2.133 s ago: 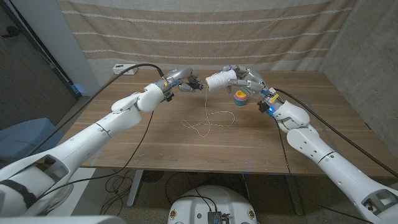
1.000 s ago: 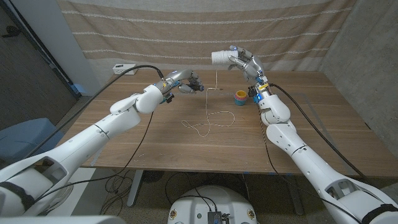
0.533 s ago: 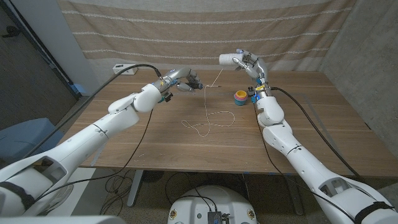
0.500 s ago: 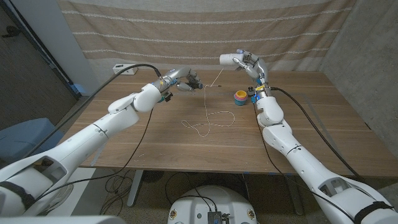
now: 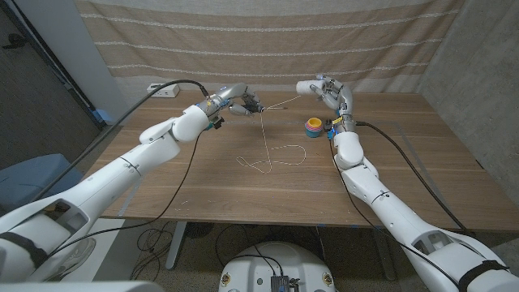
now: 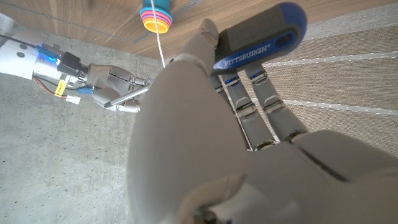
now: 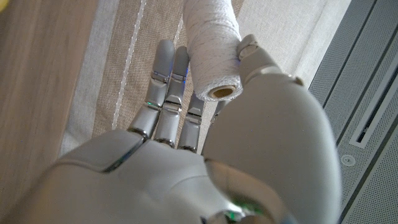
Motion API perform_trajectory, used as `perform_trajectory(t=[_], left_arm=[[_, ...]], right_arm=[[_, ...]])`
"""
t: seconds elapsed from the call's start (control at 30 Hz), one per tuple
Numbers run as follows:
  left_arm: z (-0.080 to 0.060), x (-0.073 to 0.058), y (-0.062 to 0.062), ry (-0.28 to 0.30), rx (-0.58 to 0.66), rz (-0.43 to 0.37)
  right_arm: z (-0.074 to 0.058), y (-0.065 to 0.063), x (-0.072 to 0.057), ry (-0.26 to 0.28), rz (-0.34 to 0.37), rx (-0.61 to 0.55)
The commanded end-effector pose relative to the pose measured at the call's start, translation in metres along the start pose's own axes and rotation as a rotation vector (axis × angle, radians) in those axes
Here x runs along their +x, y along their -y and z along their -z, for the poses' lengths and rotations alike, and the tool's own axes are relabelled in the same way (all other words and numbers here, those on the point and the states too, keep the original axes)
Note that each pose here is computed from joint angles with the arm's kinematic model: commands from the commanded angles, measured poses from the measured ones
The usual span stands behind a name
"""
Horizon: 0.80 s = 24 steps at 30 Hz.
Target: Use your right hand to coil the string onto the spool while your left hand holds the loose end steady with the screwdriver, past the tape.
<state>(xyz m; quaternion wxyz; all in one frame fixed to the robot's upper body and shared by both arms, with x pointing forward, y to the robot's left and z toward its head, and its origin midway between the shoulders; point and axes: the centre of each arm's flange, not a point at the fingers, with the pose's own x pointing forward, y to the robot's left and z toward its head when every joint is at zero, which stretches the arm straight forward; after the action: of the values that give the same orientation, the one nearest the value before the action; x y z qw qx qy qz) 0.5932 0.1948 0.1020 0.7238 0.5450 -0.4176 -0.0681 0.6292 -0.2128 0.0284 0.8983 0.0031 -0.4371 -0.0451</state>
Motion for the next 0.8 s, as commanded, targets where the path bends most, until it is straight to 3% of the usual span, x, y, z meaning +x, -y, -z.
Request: perform_trajectory(t=[0.03,0.17,0.33,0.6,0.8], left_arm=[[0.001,0.004,-0.008,0.005,0.009,-0.013],[0.000,0.005,-0.009,0.006,0.012,-0.016],[-0.001,0.006,-0.011,0.007,0.016,-0.020],[-0.003,0.007,-0.011,0.004,0.024,-0.024],[-0.005,0.008,-0.011,0.001,0.028,-0.026]], right_arm=[[0.024,0.019,-0.023,-0.087,0.038,-0.206],[0.025,0.026,-0.032,-0.118,0.013,-0.293],[0.024,0.034,-0.044,-0.173,-0.071,-0.338],[0.019,0.050,-0.065,-0.276,-0.210,-0.325],[0.012,0.060,-0.079,-0.326,-0.311,-0.251]])
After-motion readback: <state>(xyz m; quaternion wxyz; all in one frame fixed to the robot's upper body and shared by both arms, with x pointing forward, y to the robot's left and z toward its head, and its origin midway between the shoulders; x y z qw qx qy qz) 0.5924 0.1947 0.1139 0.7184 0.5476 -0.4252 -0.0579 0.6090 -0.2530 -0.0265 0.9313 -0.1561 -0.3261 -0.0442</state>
